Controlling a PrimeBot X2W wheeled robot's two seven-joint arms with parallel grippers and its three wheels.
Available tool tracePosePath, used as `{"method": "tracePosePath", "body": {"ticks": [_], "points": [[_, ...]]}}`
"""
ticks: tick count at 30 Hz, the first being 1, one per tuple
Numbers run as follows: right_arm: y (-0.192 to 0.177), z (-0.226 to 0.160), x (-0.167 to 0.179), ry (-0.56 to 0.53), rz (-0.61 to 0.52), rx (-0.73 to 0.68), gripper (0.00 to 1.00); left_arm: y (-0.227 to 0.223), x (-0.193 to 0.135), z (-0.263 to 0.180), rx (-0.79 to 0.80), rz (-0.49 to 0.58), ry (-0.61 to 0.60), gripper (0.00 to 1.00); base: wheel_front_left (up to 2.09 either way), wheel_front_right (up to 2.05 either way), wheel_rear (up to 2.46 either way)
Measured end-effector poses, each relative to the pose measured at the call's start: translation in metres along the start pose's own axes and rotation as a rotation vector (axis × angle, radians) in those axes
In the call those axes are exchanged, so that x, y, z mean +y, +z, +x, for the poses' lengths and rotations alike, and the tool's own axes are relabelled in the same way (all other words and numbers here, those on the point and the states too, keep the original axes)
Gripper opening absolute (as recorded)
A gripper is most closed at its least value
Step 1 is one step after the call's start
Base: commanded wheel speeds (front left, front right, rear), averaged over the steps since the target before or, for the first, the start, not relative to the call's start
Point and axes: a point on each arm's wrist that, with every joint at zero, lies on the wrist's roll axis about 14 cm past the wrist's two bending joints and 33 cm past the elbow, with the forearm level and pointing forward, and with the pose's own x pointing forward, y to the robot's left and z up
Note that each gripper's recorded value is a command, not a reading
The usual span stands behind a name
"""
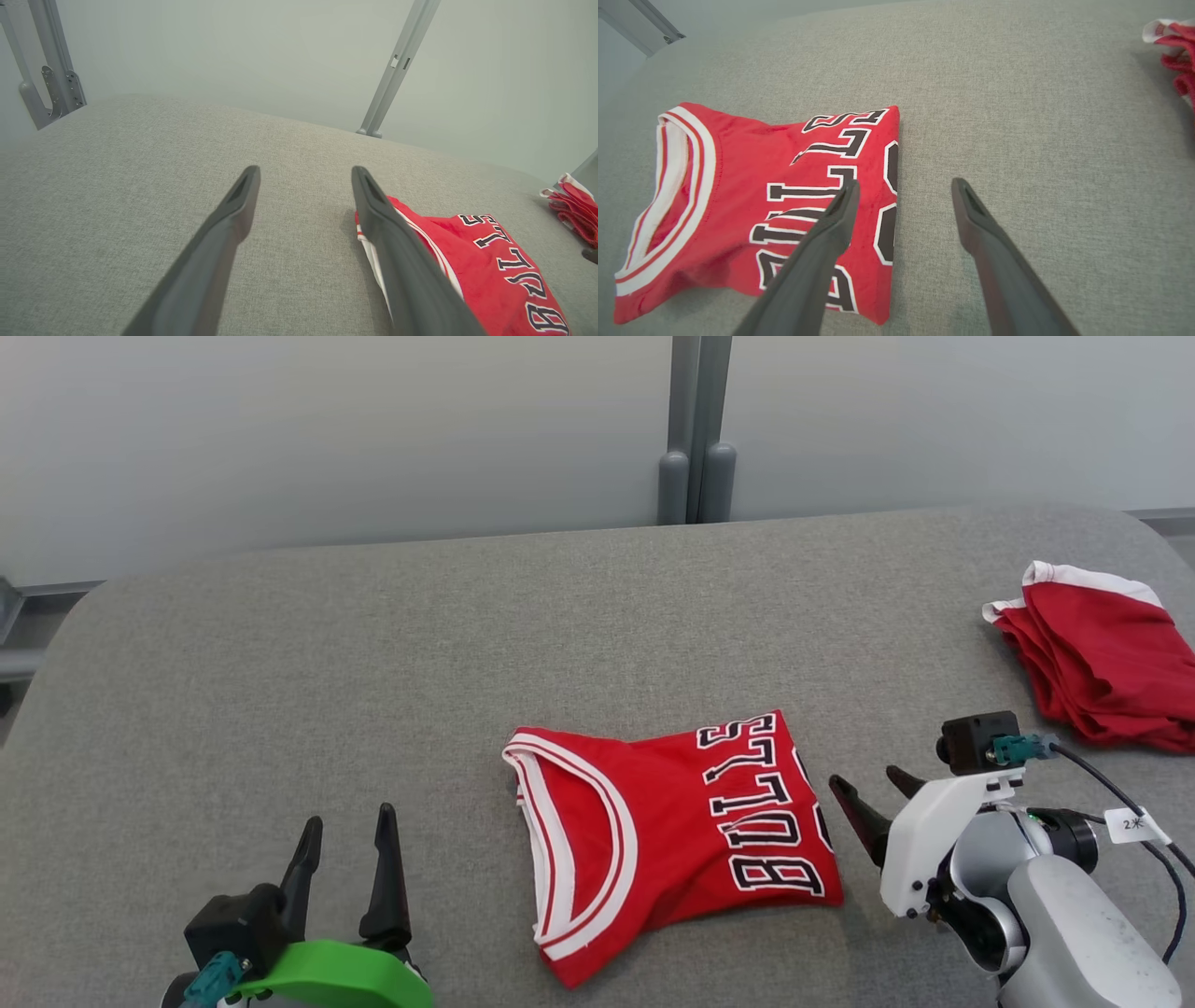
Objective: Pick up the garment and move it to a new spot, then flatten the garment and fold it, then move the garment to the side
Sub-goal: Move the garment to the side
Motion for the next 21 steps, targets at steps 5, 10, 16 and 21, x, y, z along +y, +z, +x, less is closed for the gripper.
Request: {"method": "tracePosePath", "body": {"ticks": [5,10,16,21], "points": [[-0.007,0.01,-0.002,0.011,-0.003,0.077,1.0,0.003,0.01,-0.001,-0.004,0.013,0.028,1.0,0.0,0.0,0.0],[-0.012,0.025,-0.002,0.031,0.021,0.144,1.0,0.007,0.022,-0.001,-0.011,0.022,0.064,1.0,0.0,0.0,0.0],[-0.022,0.045,0.008,0.086,0.075,0.215,1.0,0.004,0.038,-0.001,0.003,0.034,0.109,1.0,0.0,0.0,0.0],[-0.037,0.056,0.01,0.108,0.115,0.296,1.0,0.002,0.046,0.0,0.011,0.039,0.135,1.0,0.0,0.0,0.0]]}}
